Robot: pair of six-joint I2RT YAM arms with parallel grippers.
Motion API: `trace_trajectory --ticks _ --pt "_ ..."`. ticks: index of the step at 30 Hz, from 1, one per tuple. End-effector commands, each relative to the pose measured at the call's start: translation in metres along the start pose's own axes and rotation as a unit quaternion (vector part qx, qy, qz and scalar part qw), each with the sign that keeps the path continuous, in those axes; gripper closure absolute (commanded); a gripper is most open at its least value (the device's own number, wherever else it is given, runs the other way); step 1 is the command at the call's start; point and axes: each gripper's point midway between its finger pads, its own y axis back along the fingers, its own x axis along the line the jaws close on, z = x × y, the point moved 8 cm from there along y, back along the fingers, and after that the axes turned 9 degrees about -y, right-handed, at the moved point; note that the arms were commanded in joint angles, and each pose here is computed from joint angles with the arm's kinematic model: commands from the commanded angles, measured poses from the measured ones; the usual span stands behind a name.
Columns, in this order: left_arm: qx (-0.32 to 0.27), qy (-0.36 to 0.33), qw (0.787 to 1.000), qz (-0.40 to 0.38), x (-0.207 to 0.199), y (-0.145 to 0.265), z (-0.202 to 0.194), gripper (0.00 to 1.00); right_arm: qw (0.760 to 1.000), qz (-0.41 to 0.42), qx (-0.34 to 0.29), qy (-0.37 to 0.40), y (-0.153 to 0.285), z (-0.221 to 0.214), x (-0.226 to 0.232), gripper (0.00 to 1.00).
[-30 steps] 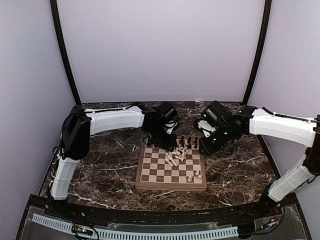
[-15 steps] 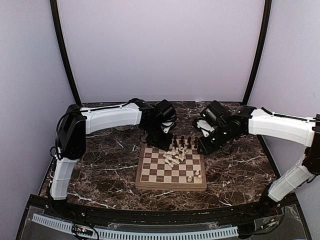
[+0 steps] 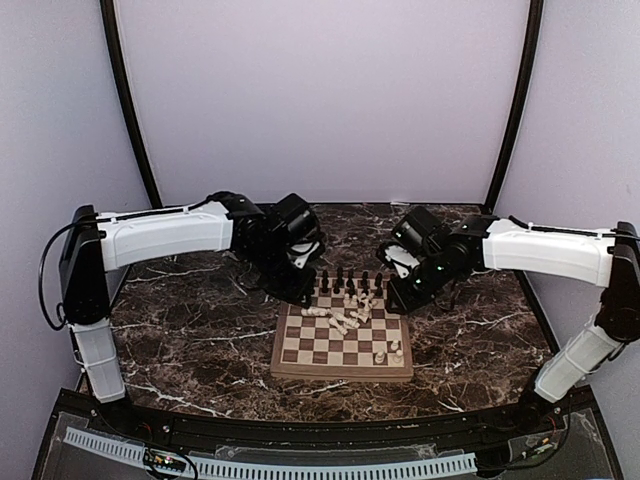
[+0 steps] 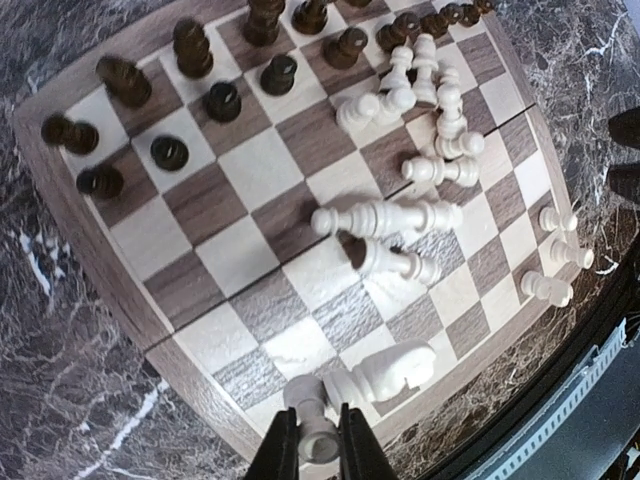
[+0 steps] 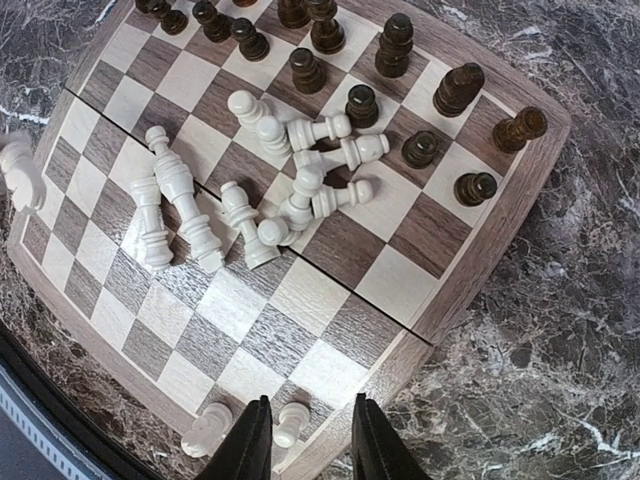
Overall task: Set up the chess pieces on the board
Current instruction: Pass from the left arm to the right
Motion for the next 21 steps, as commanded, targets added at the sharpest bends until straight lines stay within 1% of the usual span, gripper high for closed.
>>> trace_trajectory --ticks 1,2,3,4,5,6,9,12,16,19,21 --pt "-0.008 0.022 0.999 -0.031 -0.002 0.016 -0.033 0.92 1.000 0.022 -0.017 0.001 0.004 0.012 0.007 0.71" --pt "-0.028 0.025 0.999 -0.039 -0.003 0.025 -0.035 0.92 1.000 0.022 -0.014 0.002 0.003 0.012 0.007 0.71" --pt "-0.016 0.029 0.999 -0.042 0.000 0.019 -0.047 0.92 1.000 0.025 -0.013 0.003 0.003 0.012 0.008 0.71" --pt "-0.031 0.031 0.998 -0.049 -0.001 0.026 -0.049 0.92 1.000 0.028 -0.013 0.005 0.003 0.012 0.009 0.71" --pt "-0.022 0.034 0.998 -0.051 0.000 0.022 -0.058 0.92 0.999 0.033 -0.012 0.008 0.002 0.012 0.010 0.71" --pt "-0.033 0.036 0.997 -0.056 -0.001 0.027 -0.059 0.92 0.999 0.041 -0.011 0.010 0.001 0.013 0.011 0.71" --pt "-0.043 0.048 0.996 -0.059 0.000 0.031 -0.066 0.92 0.996 0.086 -0.010 0.019 0.001 0.016 0.022 0.70" --pt "-0.068 0.065 0.994 -0.062 0.000 0.041 -0.062 0.92 0.989 0.146 -0.018 0.024 0.006 0.026 0.037 0.68" --pt "-0.100 0.082 0.989 -0.074 -0.004 0.052 -0.051 0.92 0.973 0.227 -0.035 0.014 0.015 0.045 0.058 0.63" --pt "-0.127 0.088 0.982 -0.106 -0.009 0.058 -0.043 0.91 0.962 0.267 -0.064 -0.009 0.023 0.060 0.066 0.60" --pt "-0.137 0.097 0.979 -0.116 -0.009 0.058 -0.040 0.91 0.949 0.301 -0.088 -0.029 0.029 0.070 0.069 0.57"
